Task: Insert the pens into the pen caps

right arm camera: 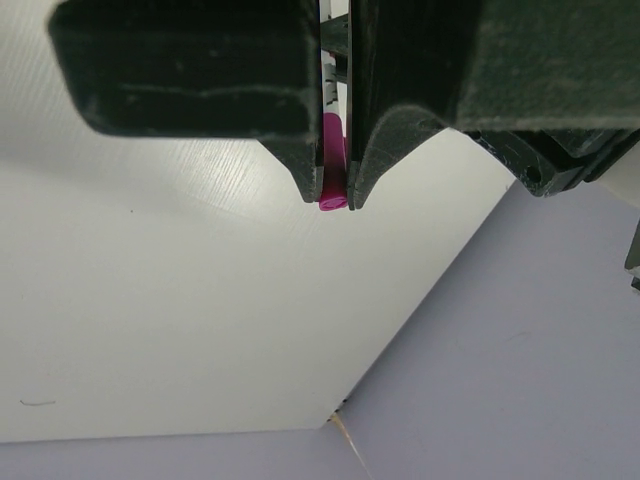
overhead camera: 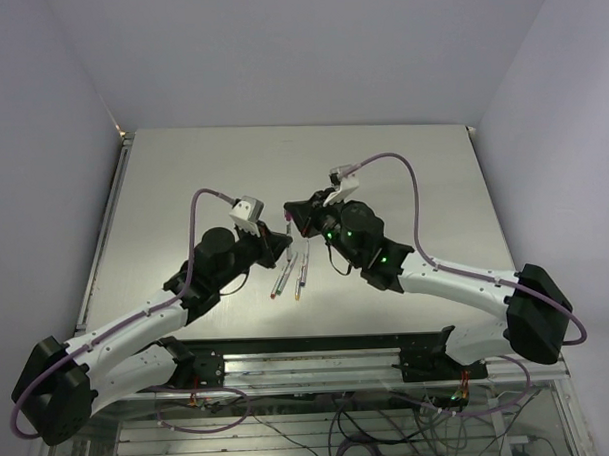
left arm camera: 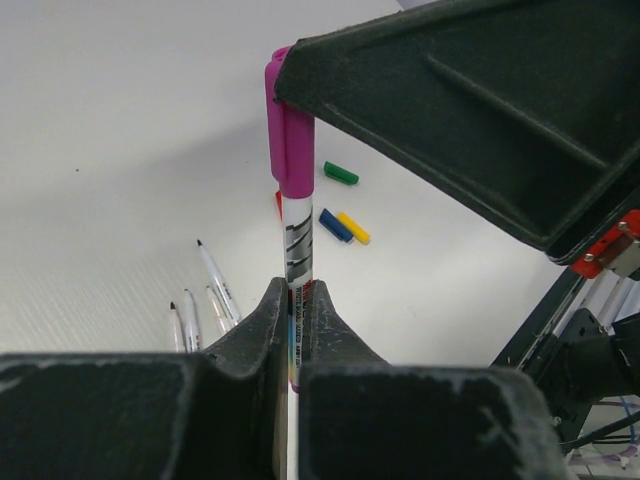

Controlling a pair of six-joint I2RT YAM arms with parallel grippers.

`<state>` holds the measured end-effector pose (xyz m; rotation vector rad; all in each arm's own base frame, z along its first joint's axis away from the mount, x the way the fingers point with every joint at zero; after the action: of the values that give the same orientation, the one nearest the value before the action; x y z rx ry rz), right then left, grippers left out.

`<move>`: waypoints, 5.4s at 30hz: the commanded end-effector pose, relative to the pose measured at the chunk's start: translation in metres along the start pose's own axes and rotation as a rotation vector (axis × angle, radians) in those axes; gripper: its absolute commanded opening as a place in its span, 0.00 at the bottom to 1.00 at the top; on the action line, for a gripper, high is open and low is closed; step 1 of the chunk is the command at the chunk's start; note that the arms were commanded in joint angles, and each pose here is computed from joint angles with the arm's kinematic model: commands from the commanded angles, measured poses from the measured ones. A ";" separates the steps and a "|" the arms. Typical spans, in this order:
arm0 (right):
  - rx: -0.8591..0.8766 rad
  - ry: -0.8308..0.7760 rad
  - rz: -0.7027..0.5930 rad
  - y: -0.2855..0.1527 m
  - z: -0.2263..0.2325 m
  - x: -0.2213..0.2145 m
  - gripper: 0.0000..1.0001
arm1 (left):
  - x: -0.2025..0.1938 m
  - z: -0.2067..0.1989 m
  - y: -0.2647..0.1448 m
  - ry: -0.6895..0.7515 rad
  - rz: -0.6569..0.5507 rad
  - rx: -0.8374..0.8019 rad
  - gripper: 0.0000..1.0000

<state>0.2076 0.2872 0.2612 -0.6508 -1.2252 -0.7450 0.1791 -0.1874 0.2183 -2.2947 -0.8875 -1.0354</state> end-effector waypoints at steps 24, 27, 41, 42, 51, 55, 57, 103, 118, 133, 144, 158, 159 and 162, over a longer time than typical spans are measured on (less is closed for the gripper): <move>-0.127 -0.146 -0.014 -0.022 0.002 0.045 1.00 | 0.028 0.000 -0.012 -0.001 -0.191 0.039 0.07; -0.236 -0.127 -0.016 -0.029 -0.006 0.054 1.00 | 0.022 0.008 -0.011 -0.006 -0.179 0.100 0.07; -0.605 -0.106 0.087 -0.049 -0.035 0.056 1.00 | 0.016 0.029 0.003 0.025 -0.137 0.307 0.07; -0.628 -0.112 0.088 -0.051 -0.038 0.056 1.00 | 0.016 0.030 0.003 0.029 -0.140 0.315 0.07; -0.616 -0.180 0.045 -0.067 -0.046 0.061 0.94 | 0.020 0.050 0.004 -0.032 -0.199 0.549 0.07; -0.639 -0.208 0.066 -0.069 -0.049 0.057 0.93 | 0.016 0.058 0.015 -0.004 -0.096 0.563 0.07; -0.648 -0.210 0.074 -0.068 -0.050 0.054 0.91 | 0.016 0.060 0.021 -0.005 -0.075 0.560 0.07; -0.675 -0.080 0.380 -0.027 -0.133 -0.030 0.86 | -0.006 0.149 0.110 -0.051 0.358 0.879 0.39; -0.643 -0.072 0.303 -0.019 -0.130 -0.015 0.92 | 0.021 0.130 0.095 -0.038 0.281 0.875 0.46; -0.573 -0.094 0.439 -0.011 -0.125 -0.038 0.55 | -0.010 0.066 0.043 0.079 0.404 0.693 0.37; -0.557 -0.066 0.486 -0.007 -0.117 -0.062 0.51 | -0.042 0.058 0.052 0.172 0.497 0.707 0.36; -0.547 -0.054 0.496 -0.011 -0.115 -0.068 0.55 | -0.065 0.053 0.063 0.193 0.593 0.674 0.34; -0.547 -0.053 0.495 -0.011 -0.115 -0.068 0.55 | -0.066 0.052 0.063 0.194 0.595 0.674 0.35; -0.546 -0.048 0.497 -0.011 -0.115 -0.069 0.56 | -0.068 0.050 0.063 0.195 0.598 0.667 0.35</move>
<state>0.2551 0.1998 0.1682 -1.3906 -0.8469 -0.6219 0.2128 -0.2134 0.1176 -1.6563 -0.3471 -0.5416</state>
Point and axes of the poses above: each gripper's point midway between its finger pads, its own y axis out along the fingers, its own z axis along the line the jaws close on, x = y × z, the point moved 10 cm from there along -y, back along the fingers, and after that the axes turned 13 degrees about -y, right-handed, at the moved point
